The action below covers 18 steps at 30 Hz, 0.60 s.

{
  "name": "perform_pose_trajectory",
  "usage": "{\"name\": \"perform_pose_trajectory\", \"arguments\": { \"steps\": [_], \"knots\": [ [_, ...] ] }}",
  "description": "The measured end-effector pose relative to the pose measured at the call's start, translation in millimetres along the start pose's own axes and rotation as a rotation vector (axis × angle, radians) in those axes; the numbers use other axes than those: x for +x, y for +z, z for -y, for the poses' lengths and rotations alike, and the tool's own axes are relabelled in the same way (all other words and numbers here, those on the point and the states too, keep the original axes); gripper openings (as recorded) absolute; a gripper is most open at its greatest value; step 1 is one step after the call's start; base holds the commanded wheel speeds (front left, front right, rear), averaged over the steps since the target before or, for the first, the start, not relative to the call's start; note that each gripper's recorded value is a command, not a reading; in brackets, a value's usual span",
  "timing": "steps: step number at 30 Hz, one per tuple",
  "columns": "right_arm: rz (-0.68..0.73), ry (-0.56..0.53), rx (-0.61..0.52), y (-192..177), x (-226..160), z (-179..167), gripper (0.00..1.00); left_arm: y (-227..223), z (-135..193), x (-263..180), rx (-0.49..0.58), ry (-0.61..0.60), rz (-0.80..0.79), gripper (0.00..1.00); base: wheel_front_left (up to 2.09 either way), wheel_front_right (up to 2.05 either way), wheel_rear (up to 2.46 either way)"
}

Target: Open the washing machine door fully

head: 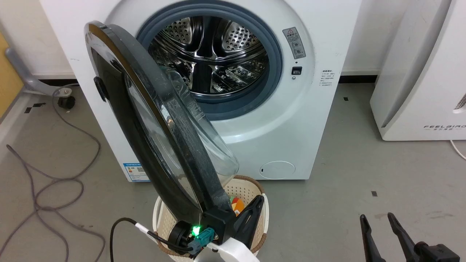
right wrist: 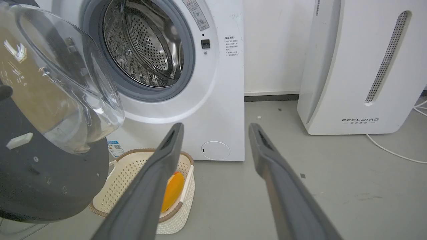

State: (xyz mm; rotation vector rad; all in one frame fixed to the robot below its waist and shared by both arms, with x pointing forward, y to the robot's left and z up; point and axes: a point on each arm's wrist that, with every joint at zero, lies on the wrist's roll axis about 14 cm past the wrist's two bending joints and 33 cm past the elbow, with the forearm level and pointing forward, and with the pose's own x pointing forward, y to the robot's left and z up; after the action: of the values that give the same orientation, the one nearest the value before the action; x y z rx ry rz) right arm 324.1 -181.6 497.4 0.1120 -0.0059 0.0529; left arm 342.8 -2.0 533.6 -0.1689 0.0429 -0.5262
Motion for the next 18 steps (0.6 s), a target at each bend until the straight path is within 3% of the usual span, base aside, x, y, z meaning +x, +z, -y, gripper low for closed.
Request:
{"name": "perform_pose_trajectory", "arguments": {
  "steps": [18],
  "knots": [
    [0.014,0.019,0.006,1,0,-6,1.00,-19,-36,-46,-0.053,0.234,-0.036,0.00,0.00,0.00,0.00]
  ]
}}
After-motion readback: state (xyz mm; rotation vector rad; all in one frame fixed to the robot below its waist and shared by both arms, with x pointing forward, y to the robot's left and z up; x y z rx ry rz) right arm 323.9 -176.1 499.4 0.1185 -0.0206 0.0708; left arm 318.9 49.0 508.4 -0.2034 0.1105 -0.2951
